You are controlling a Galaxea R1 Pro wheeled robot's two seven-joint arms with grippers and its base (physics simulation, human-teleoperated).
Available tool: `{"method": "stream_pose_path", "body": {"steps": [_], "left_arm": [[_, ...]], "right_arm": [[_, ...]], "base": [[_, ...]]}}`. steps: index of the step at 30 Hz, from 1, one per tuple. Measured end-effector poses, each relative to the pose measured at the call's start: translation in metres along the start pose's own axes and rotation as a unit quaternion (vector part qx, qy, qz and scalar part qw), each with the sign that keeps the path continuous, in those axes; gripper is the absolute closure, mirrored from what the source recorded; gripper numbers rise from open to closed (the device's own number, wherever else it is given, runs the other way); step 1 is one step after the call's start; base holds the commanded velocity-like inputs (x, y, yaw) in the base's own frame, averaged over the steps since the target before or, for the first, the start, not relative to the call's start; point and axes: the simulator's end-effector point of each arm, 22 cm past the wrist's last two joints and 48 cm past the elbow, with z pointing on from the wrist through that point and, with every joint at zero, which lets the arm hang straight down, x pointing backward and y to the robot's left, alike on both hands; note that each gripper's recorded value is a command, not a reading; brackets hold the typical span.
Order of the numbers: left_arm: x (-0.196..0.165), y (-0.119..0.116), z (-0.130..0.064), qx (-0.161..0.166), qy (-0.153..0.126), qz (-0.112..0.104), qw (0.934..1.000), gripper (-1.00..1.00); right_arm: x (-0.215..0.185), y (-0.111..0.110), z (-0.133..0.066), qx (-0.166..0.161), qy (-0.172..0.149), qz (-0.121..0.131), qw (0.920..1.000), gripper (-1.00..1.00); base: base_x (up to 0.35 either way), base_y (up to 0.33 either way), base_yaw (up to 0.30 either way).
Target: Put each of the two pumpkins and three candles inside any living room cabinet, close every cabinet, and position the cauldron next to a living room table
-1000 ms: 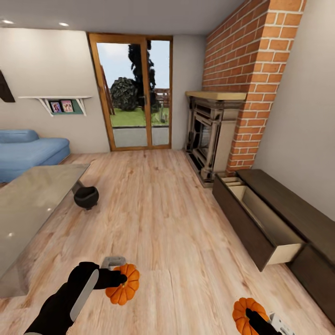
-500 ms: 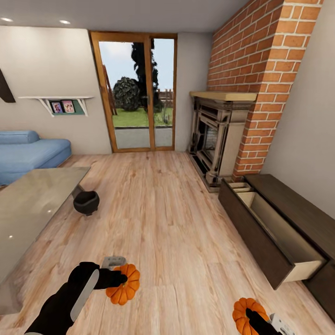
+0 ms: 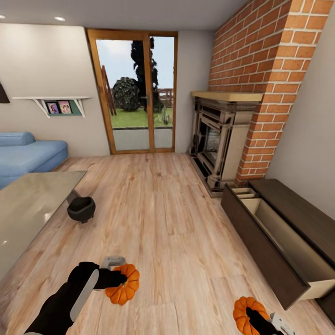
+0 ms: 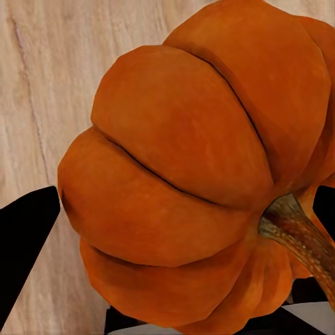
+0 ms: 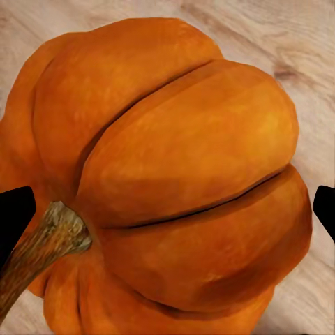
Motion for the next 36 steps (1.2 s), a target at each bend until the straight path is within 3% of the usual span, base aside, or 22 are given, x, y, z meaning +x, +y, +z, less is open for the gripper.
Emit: {"method": "stream_pose_path", "body": {"steps": [15, 36], "left_arm": [[0.000, 0.000, 0.000, -0.001, 0.000, 0.001, 1.0000, 1.00], [0.000, 0.000, 0.000, 0.000, 0.000, -0.001, 1.0000, 1.00]], "right_arm": [[-0.001, 0.000, 0.000, 0.000, -0.001, 0.000, 1.0000, 1.00], [0.000, 0.014, 0.000, -0.030, -0.001, -0.001, 0.9995, 1.00]], "base": [[0.318, 0.001, -0.011], [0.310, 0.161, -0.266]]}}
